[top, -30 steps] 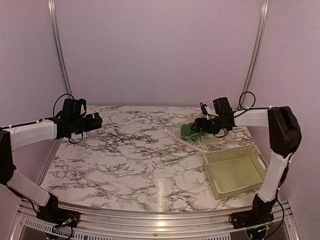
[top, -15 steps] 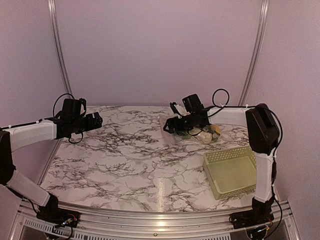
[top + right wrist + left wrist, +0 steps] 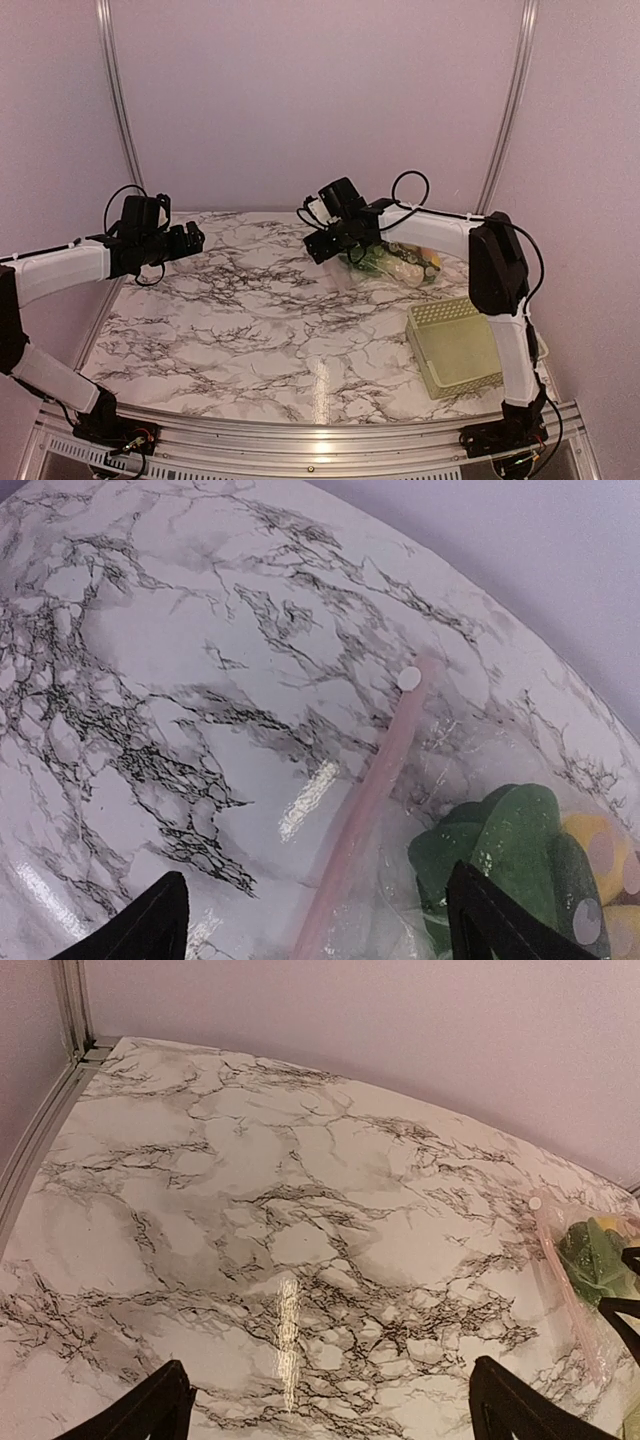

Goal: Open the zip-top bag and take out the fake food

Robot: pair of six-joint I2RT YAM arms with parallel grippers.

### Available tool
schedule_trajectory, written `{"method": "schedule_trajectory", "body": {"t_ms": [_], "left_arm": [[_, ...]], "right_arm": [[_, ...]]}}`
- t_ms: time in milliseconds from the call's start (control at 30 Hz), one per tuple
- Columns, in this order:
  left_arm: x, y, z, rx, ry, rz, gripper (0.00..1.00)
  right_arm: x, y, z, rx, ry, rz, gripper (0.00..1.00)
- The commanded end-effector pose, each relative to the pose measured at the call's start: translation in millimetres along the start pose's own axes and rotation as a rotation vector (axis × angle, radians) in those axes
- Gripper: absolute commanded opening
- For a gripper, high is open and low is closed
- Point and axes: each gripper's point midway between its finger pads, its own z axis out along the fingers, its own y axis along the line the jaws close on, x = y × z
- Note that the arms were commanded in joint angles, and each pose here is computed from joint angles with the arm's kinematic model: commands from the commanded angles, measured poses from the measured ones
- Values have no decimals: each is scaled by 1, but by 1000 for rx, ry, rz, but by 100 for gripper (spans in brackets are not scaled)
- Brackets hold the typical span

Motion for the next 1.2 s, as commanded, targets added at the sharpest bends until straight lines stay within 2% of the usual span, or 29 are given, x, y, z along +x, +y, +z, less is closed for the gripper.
{"method": "schedule_trajectory", "body": {"t_ms": [0, 267, 500, 633, 900, 1100, 1167], "left_arm": [[-4, -3, -8, 8, -19, -4, 99], [-2, -1, -6, 2, -13, -5, 99], [-3, -2, -6, 2, -15, -6, 99], [-3, -1, -7, 2, -13, -5, 99], [-3, -1, -6, 2, -15, -5, 99], [-2, -1, -5, -1, -15, -7, 99], [-3, 0, -6, -3, -22, -9, 99]], "right_arm": [[34, -16, 22, 134, 135, -103, 85], [53, -15, 38, 249, 196, -211, 86], [68, -19, 50, 432, 259, -376, 86], [75, -26, 52, 514, 287, -425, 81], [59, -27, 37, 566, 247, -440, 42], [29, 1, 19, 468, 152, -439, 2], [11, 8, 5, 424, 105, -419, 0]]}}
